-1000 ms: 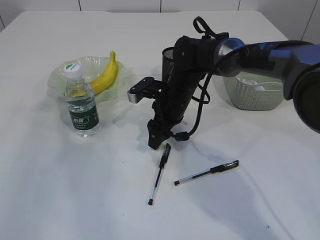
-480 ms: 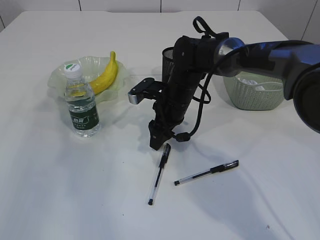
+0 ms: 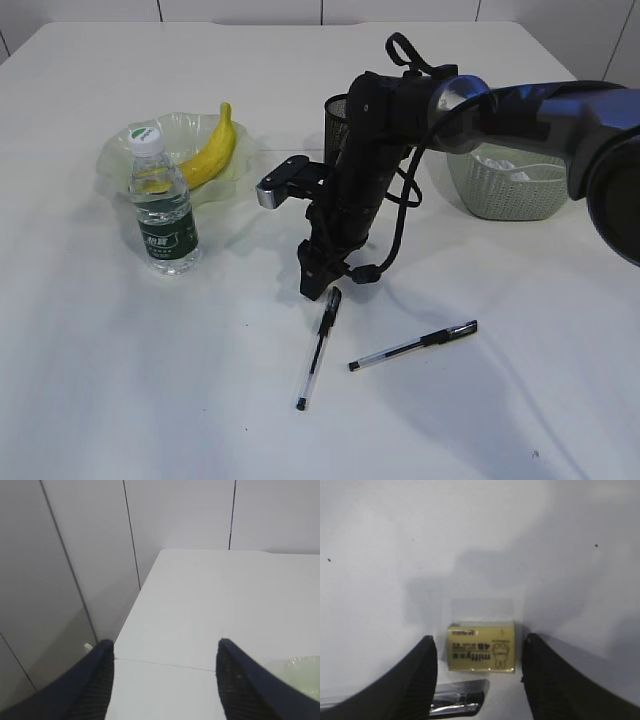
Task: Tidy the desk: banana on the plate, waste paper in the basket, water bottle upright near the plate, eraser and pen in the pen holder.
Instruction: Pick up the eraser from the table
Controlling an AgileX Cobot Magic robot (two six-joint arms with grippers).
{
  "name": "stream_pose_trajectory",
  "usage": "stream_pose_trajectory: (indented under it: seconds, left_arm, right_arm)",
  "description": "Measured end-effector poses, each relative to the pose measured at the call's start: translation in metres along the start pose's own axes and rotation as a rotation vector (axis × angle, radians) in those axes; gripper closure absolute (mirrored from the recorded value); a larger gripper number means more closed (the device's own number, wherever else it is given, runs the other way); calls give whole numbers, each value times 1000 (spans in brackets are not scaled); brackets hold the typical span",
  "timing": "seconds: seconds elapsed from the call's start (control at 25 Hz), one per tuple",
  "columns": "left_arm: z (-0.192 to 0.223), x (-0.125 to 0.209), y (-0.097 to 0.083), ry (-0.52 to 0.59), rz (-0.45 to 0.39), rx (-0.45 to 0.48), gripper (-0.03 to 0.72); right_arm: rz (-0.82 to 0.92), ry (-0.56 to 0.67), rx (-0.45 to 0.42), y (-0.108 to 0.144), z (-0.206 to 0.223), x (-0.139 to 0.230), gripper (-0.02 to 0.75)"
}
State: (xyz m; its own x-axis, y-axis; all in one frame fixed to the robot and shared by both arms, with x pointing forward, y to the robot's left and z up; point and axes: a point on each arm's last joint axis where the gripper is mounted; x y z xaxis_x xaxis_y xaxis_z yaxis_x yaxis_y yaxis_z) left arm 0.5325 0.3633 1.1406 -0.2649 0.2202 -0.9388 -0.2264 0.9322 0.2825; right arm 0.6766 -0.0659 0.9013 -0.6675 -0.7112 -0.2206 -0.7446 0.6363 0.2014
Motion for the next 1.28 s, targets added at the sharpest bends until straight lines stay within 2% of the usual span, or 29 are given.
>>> stream_pose_trajectory:
  seconds: [1.08, 1.28]
  left_arm:
    - [0, 0, 0, 0, 0, 0, 238]
    - [0, 0, 0, 0, 0, 0, 238]
  right_arm:
    - [5, -36, 9, -1, 0, -3, 331]
    - [5, -36, 9, -1, 0, -3, 402]
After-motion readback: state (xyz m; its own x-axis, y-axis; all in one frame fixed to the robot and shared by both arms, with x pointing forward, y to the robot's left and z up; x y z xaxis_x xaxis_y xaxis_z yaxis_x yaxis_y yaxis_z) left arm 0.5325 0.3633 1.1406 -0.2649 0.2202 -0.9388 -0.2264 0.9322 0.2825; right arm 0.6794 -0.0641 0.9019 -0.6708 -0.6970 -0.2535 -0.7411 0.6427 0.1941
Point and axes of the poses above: a point on each arm's last joint axis where the gripper is mounted, z pointing out along that axis toward the gripper, y along the wrist's bending axis when the last joint is at zero, x = y × z, and after that the axes turned 15 degrees about z, right-handed
